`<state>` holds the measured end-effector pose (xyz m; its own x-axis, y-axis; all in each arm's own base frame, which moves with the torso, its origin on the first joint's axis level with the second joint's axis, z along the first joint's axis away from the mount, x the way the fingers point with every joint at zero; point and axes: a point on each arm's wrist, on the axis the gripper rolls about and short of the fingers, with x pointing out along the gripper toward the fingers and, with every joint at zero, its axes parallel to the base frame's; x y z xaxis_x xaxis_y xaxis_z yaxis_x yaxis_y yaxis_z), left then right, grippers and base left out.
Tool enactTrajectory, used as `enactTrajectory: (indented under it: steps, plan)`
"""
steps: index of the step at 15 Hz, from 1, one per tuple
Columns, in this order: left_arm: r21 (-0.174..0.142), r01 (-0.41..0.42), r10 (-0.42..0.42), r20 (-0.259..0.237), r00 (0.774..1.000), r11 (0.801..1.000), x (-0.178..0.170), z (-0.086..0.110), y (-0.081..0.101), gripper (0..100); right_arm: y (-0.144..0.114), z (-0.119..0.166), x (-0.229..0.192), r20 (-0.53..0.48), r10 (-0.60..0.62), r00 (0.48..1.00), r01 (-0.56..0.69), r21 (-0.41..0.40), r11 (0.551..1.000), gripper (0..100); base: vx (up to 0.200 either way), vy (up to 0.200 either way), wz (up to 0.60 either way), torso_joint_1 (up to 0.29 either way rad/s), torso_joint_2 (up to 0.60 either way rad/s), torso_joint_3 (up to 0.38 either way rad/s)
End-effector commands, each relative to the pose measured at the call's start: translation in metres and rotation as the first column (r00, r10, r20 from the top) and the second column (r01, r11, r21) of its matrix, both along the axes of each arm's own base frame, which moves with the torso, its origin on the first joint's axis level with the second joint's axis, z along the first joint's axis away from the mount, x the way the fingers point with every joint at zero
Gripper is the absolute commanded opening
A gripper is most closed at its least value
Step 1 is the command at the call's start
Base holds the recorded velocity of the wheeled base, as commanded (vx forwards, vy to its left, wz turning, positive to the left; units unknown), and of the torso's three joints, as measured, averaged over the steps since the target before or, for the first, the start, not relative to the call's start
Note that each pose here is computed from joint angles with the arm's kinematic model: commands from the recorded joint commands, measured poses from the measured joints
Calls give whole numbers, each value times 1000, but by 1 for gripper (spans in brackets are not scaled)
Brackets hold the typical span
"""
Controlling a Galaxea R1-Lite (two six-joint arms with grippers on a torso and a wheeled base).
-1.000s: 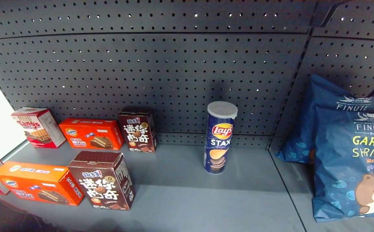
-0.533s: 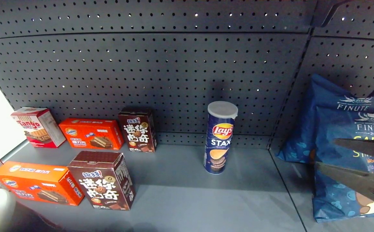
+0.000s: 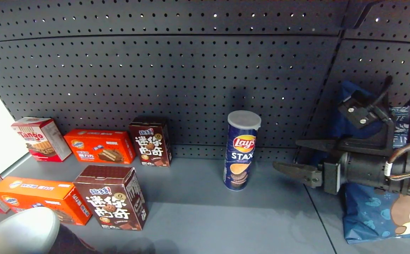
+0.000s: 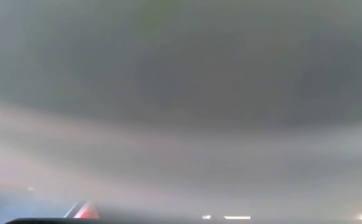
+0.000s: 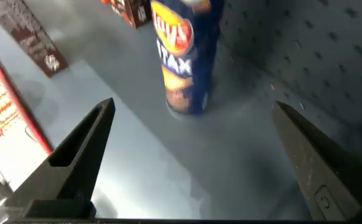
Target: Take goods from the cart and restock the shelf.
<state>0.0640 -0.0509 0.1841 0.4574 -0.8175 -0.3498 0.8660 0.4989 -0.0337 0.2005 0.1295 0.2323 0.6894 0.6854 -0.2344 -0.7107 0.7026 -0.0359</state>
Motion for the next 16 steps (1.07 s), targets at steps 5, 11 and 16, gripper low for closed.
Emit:
enactTrajectory:
  steps: [5, 11, 16]
  plan:
    - [-1, 7, -7, -14, 1000, 1000, 3, 1, -3, 0, 15, -30, 42, -14, 154, 988, -153, 40, 987, 100, 0, 0, 0, 0, 0, 0]
    - [-1, 1, -1, -17, 1000, 1000, 4, 1, -2, 0, 6, -42, 63, 19, 278, 960, -279, 45, 959, 100, 0, 0, 0, 0, 0, 0]
    - [-2, -6, 6, -23, 1000, 1000, 4, 0, -2, 0, 11, -48, 81, 34, 337, 941, -338, 65, 939, 100, 0, 0, 0, 0, 0, 0]
